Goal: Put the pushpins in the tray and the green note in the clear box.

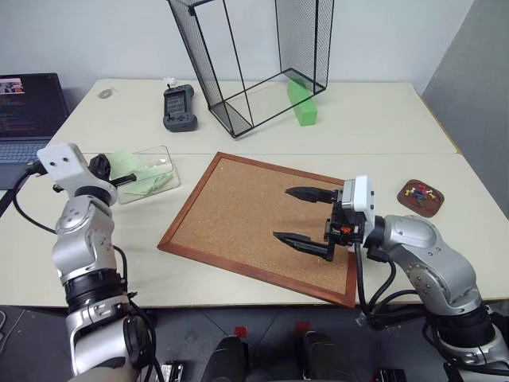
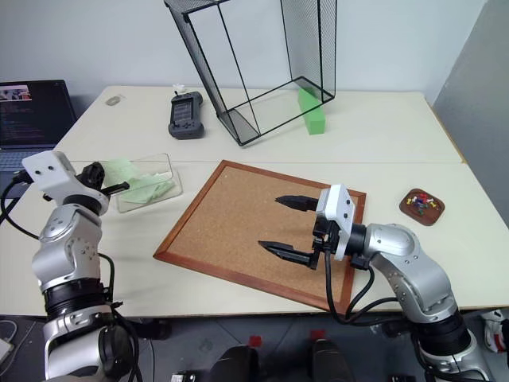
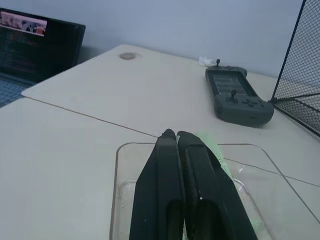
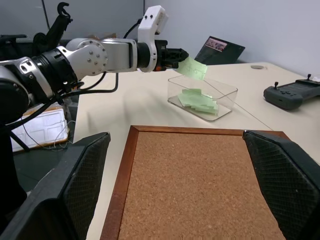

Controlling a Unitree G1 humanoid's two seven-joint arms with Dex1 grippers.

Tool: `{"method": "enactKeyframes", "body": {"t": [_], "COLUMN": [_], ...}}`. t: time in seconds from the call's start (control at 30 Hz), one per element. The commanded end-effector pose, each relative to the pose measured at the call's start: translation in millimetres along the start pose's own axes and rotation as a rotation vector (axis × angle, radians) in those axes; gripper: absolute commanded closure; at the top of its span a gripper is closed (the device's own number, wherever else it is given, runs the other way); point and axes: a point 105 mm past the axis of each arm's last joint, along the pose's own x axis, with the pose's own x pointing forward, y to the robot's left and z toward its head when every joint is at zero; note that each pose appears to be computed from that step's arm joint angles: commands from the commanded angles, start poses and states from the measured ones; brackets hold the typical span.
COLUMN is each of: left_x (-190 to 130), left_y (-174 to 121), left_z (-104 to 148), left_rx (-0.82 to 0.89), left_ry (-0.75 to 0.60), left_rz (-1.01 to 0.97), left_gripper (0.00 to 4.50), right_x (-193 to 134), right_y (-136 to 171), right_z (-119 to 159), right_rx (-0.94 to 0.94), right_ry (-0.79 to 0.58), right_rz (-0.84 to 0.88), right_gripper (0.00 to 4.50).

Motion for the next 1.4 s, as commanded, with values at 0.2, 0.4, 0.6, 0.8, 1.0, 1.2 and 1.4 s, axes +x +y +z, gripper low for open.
{"method": "enactKeyframes", "body": {"t": [0.2,0.4,0.6,0.8,1.0,1.2,1.4], "left_x": [21.3,22.3,21.4,21.1,17.7,14.4,2.0], "left_y": [-1.1,1.0,3.9,0.6,-7.4,-11.9,-28.6], "left_z": [14.2,12.7,13.3,14.5,16.4,29.4,36.1], "left_rx": [0.039,0.058,0.066,0.086,0.203,0.280,0.299], "left_ry": [-0.044,-0.045,-0.041,-0.046,-0.045,-0.091,-0.110], "left_rz": [0.005,0.007,0.003,-0.007,-0.048,-0.056,-0.165], "left_gripper": [3.78,2.68,1.58,0.45,0.01,0.01,0.01], "right_x": [-5.0,-7.1,-6.3,-5.8,-4.6,-3.3,-4.2], "right_y": [-3.8,-2.3,-0.4,-3.6,-4.2,-2.5,-2.8], "right_z": [9.2,8.3,9.3,11.1,11.5,11.1,9.4], "right_rx": [-0.030,-0.026,-0.025,-0.023,-0.024,-0.024,-0.024], "right_ry": [-0.016,-0.016,-0.018,-0.019,-0.021,-0.023,-0.021], "right_rz": [-0.023,-0.042,-0.044,-0.043,-0.040,-0.038,-0.040], "right_gripper": [0.00,0.00,0.00,0.00,0.00,0.00,0.00]}}
